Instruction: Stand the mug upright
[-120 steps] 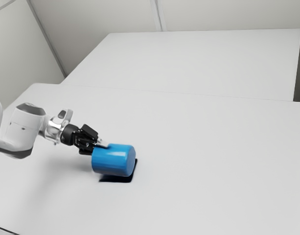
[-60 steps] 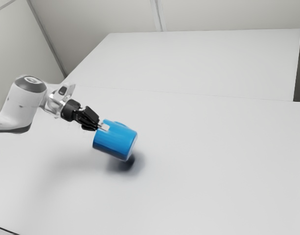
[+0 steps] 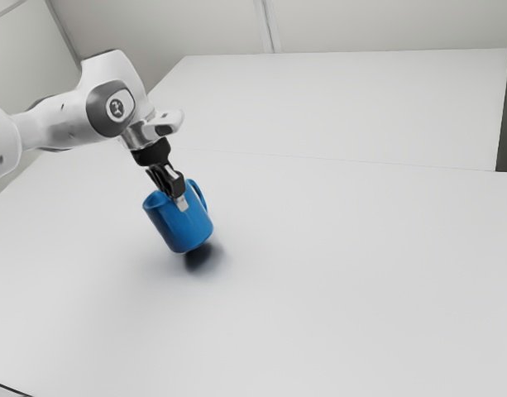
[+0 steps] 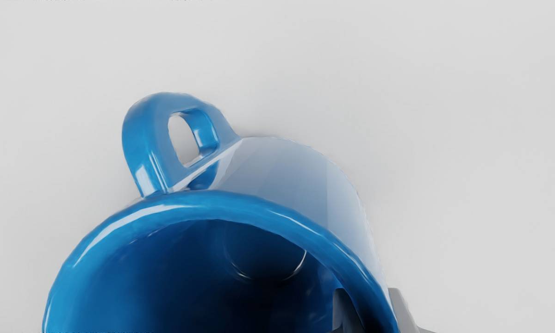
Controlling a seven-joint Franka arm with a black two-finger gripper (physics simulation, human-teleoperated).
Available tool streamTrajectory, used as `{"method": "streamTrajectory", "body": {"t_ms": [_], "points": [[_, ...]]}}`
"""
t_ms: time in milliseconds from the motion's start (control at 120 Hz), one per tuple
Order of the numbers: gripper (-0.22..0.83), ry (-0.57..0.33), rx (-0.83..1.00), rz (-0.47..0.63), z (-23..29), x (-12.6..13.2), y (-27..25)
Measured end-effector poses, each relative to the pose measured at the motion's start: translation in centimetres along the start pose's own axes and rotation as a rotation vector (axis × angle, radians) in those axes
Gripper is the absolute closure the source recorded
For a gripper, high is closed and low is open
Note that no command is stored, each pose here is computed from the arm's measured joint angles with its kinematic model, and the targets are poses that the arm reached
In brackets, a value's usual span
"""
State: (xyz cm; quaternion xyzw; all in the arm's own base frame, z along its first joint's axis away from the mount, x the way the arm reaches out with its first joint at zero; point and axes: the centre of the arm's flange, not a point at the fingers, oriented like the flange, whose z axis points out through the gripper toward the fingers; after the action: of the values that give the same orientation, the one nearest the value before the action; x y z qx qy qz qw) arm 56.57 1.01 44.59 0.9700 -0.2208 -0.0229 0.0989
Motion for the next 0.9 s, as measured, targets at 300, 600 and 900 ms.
{"method": "streamTrajectory", "body": {"t_ms": [300,600,900], "points": [[0.79,-0.064,0.185,-0.054,2.8,1.0,0.4],[0.51,-0.081,0.199,-0.139,7.0,0.5,1.1],[0.12,-0.024,0.212,-0.211,4.9,0.9,1.6]]}}
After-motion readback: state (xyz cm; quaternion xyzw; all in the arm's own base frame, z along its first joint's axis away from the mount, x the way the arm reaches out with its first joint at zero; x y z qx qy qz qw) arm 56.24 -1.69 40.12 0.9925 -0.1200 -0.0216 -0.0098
